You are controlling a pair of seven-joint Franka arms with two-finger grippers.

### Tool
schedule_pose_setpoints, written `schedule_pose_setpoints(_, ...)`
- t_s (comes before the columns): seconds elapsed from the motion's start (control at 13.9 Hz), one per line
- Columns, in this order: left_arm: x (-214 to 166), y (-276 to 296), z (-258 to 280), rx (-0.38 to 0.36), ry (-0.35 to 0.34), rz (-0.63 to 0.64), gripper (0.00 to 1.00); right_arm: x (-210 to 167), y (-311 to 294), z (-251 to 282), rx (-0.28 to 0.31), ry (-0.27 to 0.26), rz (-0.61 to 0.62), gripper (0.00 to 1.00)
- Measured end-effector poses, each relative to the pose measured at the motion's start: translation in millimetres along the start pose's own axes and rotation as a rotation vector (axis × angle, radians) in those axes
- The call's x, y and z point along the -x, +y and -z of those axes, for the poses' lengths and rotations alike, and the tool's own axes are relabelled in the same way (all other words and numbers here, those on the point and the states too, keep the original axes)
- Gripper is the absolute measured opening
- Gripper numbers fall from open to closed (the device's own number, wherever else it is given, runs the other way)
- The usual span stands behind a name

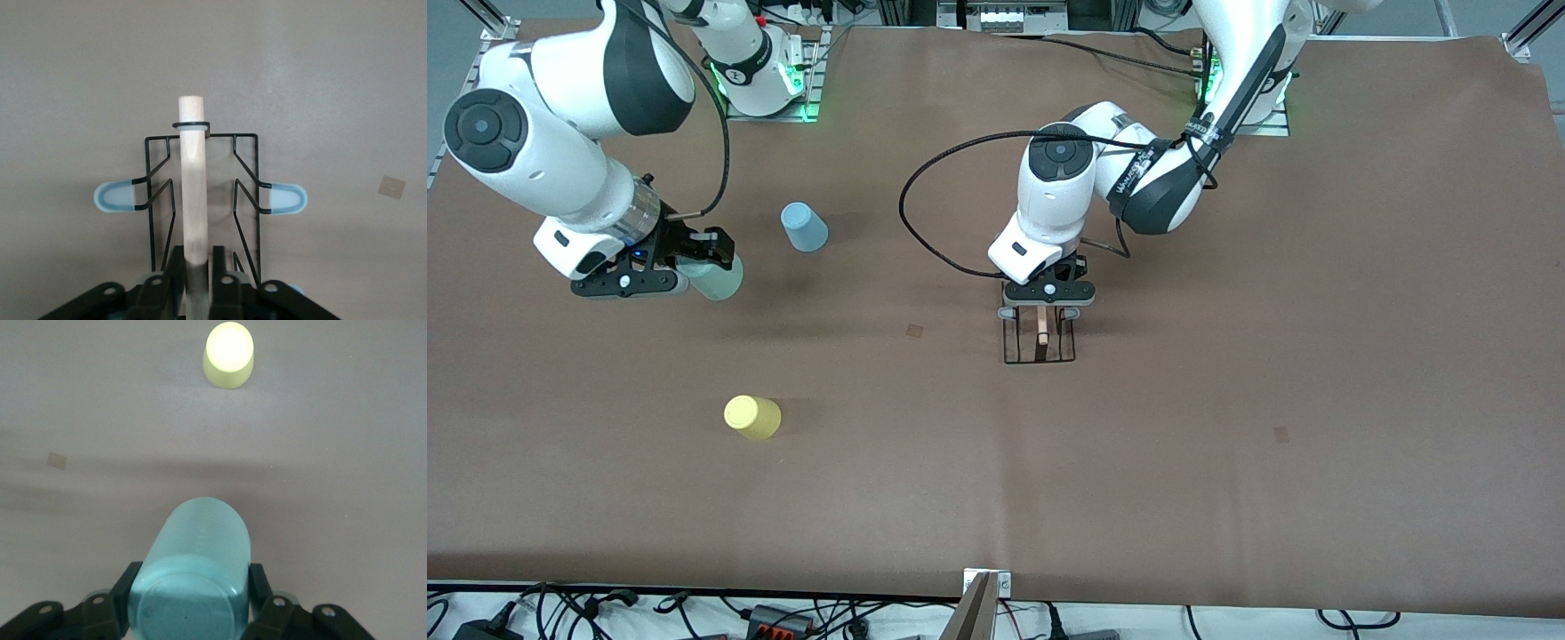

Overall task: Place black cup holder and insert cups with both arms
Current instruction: 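Lift the teal cup with the right gripper while the left gripper withdraws, then lower the teal cup onto a holder peg and open the right gripper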

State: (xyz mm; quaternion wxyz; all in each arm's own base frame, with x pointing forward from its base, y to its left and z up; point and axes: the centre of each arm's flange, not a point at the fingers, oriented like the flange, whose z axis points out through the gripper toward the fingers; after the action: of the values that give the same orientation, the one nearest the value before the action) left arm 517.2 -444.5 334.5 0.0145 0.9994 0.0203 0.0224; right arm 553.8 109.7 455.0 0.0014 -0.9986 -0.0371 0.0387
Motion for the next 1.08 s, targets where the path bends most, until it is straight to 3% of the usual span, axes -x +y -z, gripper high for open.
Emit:
schedule_pose_setpoints(0.36,-20,-18,31,-0.012,0.017,-0.043,0.71,3,-23,-4,0.001,-0.011,0.009,0.69)
schedule_pose_setpoints(0.57,-48,-73,76,-0.056,0.001,-0.094,1.00,17,-88,-5,-0.006,-0.010,-0.049,0.69)
schedule_pose_setpoints(0.79,-71,-133,112,-0.096,-0.034,-0.131,1.00,40,-173,-5,-0.091,0.002,-0.129,0.69)
schedule_pose_setpoints(1.08,-107,-222,129,-0.115,-0.090,-0.216,1.00,70,-272,-15,-0.143,0.038,-0.244,0.69)
